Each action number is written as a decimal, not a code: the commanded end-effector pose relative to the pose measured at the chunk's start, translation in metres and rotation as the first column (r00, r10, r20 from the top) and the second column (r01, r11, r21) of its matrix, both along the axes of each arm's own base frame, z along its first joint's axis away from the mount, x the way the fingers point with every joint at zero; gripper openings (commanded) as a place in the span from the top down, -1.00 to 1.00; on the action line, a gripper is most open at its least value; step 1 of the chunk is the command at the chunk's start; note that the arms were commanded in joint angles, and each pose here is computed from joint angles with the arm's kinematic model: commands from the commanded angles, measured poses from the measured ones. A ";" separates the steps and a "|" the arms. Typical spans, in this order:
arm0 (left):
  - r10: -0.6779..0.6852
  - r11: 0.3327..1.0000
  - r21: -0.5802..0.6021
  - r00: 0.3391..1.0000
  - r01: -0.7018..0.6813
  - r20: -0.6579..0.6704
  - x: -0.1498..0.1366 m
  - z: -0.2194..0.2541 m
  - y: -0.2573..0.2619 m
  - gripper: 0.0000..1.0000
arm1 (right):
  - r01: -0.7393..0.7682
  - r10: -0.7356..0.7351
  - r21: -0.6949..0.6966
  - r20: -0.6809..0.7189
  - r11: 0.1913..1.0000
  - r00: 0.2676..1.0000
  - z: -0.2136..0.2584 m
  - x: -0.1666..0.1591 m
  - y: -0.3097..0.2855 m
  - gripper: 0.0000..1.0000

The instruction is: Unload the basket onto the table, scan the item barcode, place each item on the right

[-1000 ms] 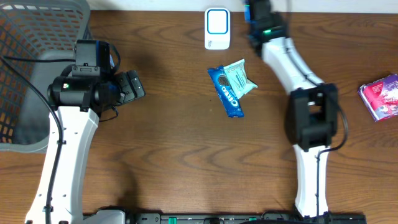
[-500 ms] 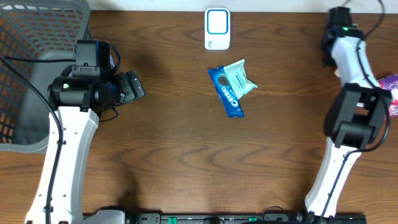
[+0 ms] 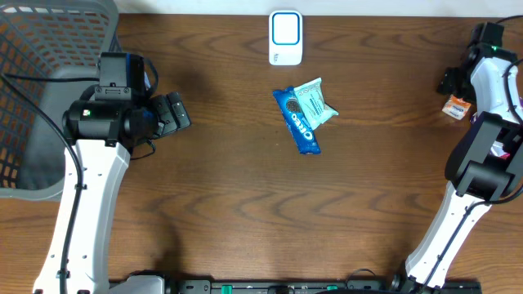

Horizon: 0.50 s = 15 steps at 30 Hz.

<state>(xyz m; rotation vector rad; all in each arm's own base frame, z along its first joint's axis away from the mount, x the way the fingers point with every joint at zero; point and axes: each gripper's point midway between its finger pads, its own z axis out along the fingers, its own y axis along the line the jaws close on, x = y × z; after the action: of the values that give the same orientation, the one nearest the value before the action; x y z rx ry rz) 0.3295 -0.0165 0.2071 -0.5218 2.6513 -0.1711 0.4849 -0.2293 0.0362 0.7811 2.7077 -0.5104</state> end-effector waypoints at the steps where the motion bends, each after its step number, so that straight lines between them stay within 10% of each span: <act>1: 0.009 1.000 0.010 1.000 -0.009 0.001 0.001 0.001 0.003 -0.95 | -0.048 0.041 0.110 0.064 0.993 0.997 0.005 0.009 0.024 -0.85; 15: 0.009 1.000 0.010 1.000 -0.009 0.001 0.001 0.001 0.003 -0.96 | -0.066 0.059 0.097 0.071 0.993 0.996 0.005 0.016 0.033 0.42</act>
<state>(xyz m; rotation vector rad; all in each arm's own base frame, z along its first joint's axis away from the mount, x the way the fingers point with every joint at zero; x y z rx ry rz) 0.3296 -0.0165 0.2070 -0.5219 2.6516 -0.1710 0.5013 -0.1970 0.0257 0.7303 2.7231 -0.2817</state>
